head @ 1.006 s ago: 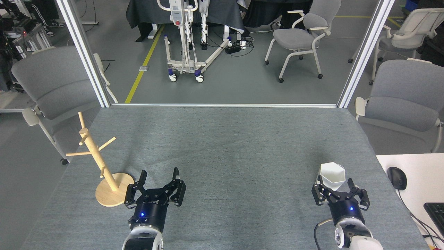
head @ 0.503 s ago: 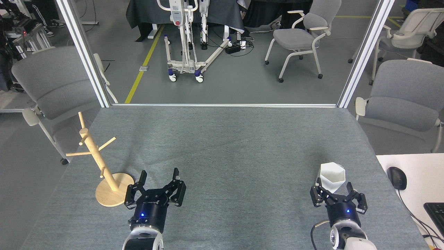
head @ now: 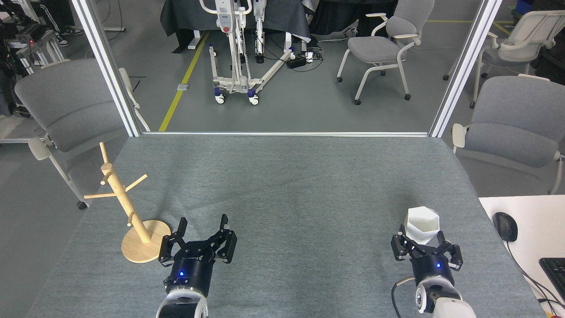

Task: Hang cup on storage rack
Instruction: 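Close the right gripper on the white cup's rim, then lift the cup and carry it toward the left gripper, then grasp the cup with the left gripper beneath the right gripper, then open the right gripper and withdraw it from the cup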

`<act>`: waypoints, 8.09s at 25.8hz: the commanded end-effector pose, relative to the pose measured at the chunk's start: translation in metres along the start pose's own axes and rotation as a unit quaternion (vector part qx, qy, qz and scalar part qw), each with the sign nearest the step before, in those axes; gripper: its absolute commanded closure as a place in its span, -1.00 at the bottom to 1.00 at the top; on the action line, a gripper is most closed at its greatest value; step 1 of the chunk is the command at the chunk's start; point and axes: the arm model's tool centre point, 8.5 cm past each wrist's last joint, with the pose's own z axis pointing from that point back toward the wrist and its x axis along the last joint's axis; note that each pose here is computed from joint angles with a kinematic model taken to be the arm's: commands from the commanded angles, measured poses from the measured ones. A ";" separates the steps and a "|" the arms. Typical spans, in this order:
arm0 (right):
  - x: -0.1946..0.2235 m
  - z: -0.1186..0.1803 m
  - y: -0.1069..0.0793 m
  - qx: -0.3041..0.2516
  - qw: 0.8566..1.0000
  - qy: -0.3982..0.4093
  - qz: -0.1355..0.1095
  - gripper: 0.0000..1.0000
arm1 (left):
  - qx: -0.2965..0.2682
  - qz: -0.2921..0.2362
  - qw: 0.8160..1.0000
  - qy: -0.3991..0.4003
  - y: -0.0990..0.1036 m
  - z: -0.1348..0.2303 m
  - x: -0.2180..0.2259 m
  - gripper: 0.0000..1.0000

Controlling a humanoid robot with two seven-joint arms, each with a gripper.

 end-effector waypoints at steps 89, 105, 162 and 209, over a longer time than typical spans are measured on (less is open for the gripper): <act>0.191 0.094 -0.146 -0.077 0.996 0.027 -0.041 0.33 | -0.029 -0.153 0.952 -0.265 -0.029 -0.013 0.086 -0.98; 0.215 0.104 -0.136 -0.063 0.997 0.003 -0.041 0.33 | -0.041 -0.172 0.922 -0.345 -0.028 -0.037 0.124 -0.98; 0.275 0.132 -0.118 -0.021 0.997 -0.048 -0.056 -0.29 | -0.071 -0.134 0.898 -0.413 -0.014 -0.060 0.174 1.00; 0.000 0.048 -0.116 -0.191 0.977 -0.096 0.009 -1.00 | -0.122 -0.129 0.944 -0.279 -0.050 0.021 0.028 1.00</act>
